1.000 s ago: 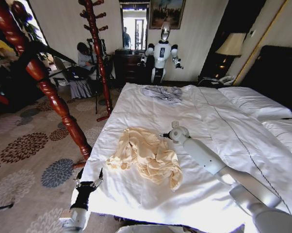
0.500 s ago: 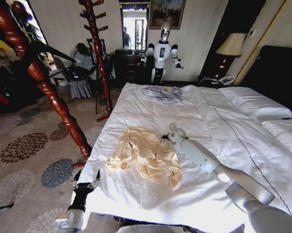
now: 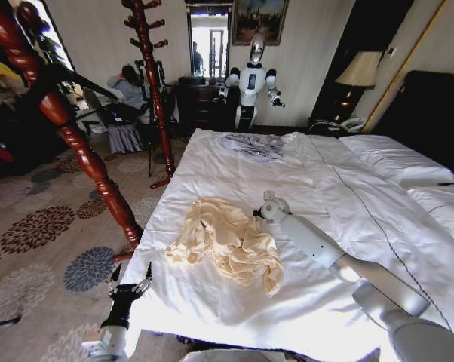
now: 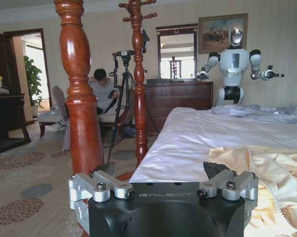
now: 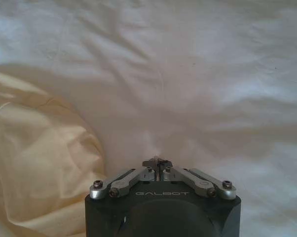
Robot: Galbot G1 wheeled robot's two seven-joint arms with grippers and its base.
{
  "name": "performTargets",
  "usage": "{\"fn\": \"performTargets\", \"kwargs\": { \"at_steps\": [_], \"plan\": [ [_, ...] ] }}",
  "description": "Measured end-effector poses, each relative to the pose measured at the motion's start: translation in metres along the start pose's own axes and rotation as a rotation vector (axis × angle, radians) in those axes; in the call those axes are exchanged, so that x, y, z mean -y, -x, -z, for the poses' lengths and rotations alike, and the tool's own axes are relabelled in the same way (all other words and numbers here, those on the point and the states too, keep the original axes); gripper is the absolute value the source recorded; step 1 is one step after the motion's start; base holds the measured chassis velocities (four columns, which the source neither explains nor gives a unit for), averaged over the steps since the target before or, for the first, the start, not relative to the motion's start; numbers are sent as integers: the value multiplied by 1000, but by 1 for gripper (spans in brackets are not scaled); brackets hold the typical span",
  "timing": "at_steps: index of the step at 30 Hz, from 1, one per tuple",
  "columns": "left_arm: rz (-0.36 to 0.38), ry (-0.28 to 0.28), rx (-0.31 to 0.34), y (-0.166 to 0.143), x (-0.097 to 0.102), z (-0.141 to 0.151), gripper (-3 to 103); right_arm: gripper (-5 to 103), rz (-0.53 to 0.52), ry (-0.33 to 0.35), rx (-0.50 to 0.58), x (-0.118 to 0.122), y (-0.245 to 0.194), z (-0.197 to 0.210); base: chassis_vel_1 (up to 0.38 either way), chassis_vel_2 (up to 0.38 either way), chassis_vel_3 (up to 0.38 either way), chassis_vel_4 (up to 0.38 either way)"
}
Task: Pick up the clothes from the bed and hang them on the clothes hanger.
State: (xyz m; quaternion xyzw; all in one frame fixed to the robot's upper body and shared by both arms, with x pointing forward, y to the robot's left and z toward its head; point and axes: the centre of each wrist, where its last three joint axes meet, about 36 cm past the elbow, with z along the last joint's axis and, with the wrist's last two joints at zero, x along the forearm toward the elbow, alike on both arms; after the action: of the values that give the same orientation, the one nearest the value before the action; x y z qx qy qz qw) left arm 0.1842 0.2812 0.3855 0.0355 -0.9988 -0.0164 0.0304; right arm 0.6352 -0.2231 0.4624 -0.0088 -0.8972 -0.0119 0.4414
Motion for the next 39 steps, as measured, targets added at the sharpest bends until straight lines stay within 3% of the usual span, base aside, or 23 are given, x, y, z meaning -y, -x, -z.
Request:
{"fn": "performTargets", "kwargs": {
  "at_steps": [2, 12, 21, 28, 32, 38, 39],
  "plan": [
    [1, -1, 4, 0, 0, 2, 100, 1, 4, 2, 1, -1, -3, -2, 0, 0, 0, 0],
    [-22, 1, 21, 9, 0, 10, 100, 0, 11, 39, 39, 12, -14, -14, 0, 0, 0, 0],
    [-36, -17, 9, 11, 13, 14, 100, 0, -15, 26, 277, 44, -34, -36, 0, 0, 0, 0],
    [-41, -33, -9, 16, 22, 22, 100, 0, -22, 18, 383, 55, -52, -52, 0, 0, 0, 0],
    [-20, -29, -22, 24, 27, 44, 100, 0, -10, -31, 467, 59, -65, -73, 0, 0, 0, 0],
    [-46, -90, -94, 39, 35, 76, 100, 0, 2, -94, 512, 58, -76, -99, 0, 0, 0, 0],
    [-50, -132, -126, 46, 39, 83, 100, 0, 6, -99, 514, 57, -78, -102, 0, 0, 0, 0]
  ]
}}
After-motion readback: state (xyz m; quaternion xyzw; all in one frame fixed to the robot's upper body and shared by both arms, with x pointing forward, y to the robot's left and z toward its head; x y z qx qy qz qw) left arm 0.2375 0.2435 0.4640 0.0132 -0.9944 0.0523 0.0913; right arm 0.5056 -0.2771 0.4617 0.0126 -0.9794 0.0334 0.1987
